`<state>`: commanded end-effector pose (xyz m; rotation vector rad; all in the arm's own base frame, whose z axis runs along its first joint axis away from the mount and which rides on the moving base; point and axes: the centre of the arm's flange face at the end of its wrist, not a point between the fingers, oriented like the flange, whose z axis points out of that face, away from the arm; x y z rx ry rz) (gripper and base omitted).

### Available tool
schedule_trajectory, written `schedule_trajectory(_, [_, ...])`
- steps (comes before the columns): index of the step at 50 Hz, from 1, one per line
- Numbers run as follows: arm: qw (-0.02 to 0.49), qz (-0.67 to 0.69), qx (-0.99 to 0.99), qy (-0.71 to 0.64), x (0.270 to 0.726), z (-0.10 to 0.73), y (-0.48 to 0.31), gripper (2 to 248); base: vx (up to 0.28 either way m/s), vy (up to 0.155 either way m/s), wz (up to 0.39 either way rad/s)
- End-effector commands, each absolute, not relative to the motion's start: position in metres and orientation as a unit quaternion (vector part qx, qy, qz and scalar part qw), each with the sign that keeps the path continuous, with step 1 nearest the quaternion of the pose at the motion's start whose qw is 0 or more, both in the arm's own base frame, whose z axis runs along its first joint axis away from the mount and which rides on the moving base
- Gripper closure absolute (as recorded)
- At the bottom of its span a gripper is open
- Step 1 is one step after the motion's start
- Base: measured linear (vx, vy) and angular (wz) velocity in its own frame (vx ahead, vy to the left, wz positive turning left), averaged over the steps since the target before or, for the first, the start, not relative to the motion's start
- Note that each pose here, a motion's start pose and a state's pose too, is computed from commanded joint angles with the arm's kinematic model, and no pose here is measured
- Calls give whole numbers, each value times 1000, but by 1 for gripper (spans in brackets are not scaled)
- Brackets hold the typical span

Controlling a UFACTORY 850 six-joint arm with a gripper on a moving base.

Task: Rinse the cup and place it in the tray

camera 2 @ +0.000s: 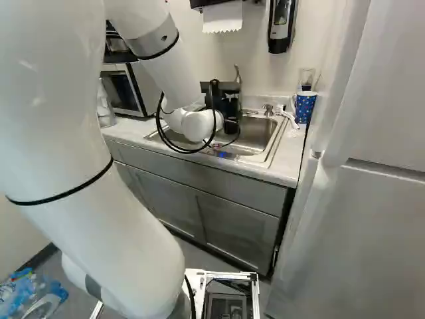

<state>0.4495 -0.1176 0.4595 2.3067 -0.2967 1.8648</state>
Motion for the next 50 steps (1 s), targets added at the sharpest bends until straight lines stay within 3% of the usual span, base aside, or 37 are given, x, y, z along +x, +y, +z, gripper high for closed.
schedule_trajectory(50, [80,624,771,-99,449,459,-118,125,0,0,0])
